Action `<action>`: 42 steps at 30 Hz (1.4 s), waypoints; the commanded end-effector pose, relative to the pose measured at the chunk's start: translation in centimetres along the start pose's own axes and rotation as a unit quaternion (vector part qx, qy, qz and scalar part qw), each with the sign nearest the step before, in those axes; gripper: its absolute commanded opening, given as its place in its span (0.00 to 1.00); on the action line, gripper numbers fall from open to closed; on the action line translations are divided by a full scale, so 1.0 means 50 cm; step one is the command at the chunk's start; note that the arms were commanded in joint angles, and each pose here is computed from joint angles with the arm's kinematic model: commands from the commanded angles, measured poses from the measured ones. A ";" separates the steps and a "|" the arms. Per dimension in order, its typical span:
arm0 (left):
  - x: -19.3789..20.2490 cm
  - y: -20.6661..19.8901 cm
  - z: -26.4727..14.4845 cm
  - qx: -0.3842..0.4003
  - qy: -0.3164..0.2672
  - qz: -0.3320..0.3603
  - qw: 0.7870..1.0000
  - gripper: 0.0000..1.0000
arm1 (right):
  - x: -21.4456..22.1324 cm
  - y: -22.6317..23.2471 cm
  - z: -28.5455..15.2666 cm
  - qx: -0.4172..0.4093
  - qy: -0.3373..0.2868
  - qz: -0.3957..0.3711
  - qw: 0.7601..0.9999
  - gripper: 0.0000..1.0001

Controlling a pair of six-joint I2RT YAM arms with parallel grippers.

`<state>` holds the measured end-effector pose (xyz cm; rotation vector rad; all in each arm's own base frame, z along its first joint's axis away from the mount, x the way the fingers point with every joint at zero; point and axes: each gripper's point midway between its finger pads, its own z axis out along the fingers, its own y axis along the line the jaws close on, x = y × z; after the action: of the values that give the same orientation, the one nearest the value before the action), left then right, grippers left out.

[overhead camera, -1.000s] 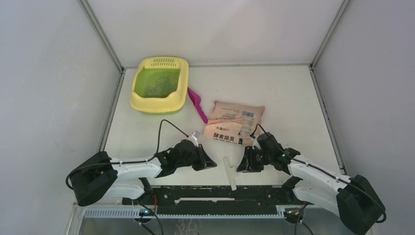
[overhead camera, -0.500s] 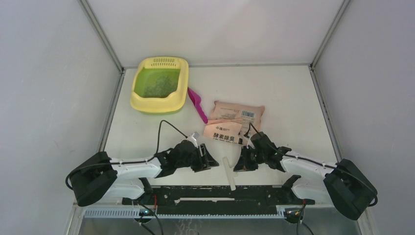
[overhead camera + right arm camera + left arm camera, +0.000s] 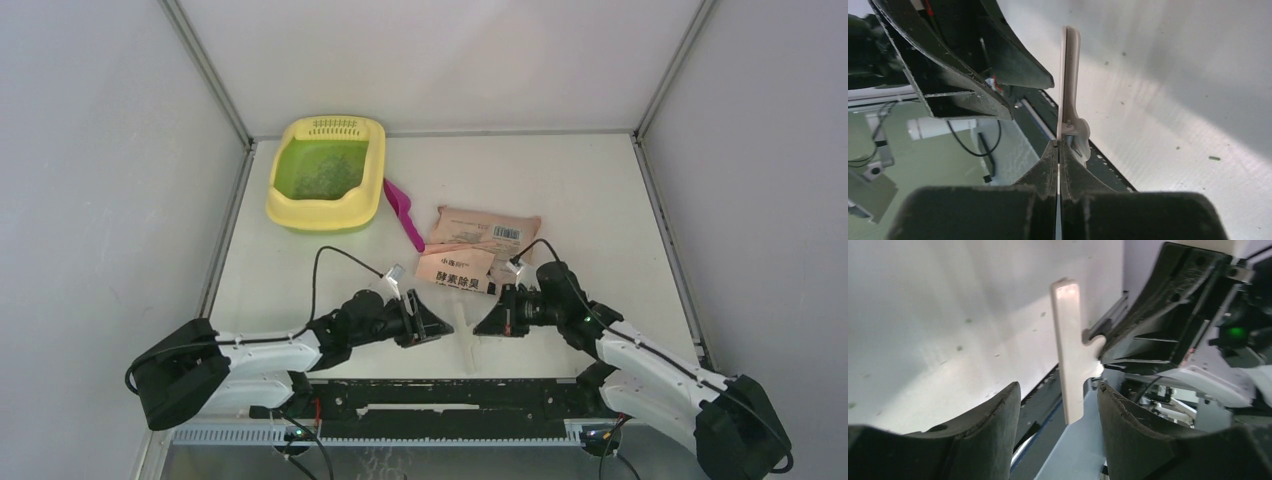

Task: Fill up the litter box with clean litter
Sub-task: Pick up the clamp at the center of the board.

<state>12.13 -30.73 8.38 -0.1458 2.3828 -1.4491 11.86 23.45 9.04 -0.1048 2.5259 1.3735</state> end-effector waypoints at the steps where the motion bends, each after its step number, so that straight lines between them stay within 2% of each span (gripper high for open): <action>1: -0.019 -0.093 -0.019 0.105 -0.022 0.005 0.994 0.61 | -0.015 0.072 -0.025 -0.072 0.001 0.009 0.997 0.00; 6: -0.028 -0.137 -0.032 0.166 -0.033 -0.012 0.986 0.59 | -0.026 0.106 -0.037 -0.103 -0.011 0.014 0.995 0.00; 11: -0.020 -0.139 -0.028 0.187 -0.022 -0.034 0.981 0.55 | -0.040 0.136 -0.044 -0.134 -0.019 0.012 0.991 0.00; 17: -0.021 -0.158 -0.038 0.243 -0.022 -0.074 0.967 0.45 | -0.051 0.149 -0.048 -0.145 -0.032 0.013 0.989 0.00; 25: -0.012 -0.157 -0.021 0.243 -0.009 -0.084 0.966 0.41 | -0.051 0.141 -0.041 -0.140 -0.032 0.022 0.989 0.00; 27: -0.012 -0.160 -0.020 0.245 -0.008 -0.083 0.966 0.36 | -0.050 0.135 -0.039 -0.136 -0.034 0.024 0.990 0.00; 32: -0.003 -0.172 -0.021 0.253 0.004 -0.077 0.964 0.12 | -0.048 0.127 -0.035 -0.133 -0.035 0.029 0.990 0.00; 35: 0.001 -0.182 -0.023 0.260 0.010 -0.077 0.962 0.08 | -0.047 0.127 -0.035 -0.134 -0.034 0.030 0.990 0.00; 38: -0.002 -0.189 -0.029 0.266 0.007 -0.081 0.961 0.08 | -0.044 0.129 -0.039 -0.135 -0.028 0.028 0.990 0.14; 42: -0.005 -0.201 -0.041 0.276 0.005 -0.085 0.957 0.08 | -0.042 0.126 -0.057 -0.127 -0.029 0.020 0.991 0.47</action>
<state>11.17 -33.41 14.38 -0.2599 2.0446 -2.0164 12.00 24.79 14.54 0.0030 2.3701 1.6834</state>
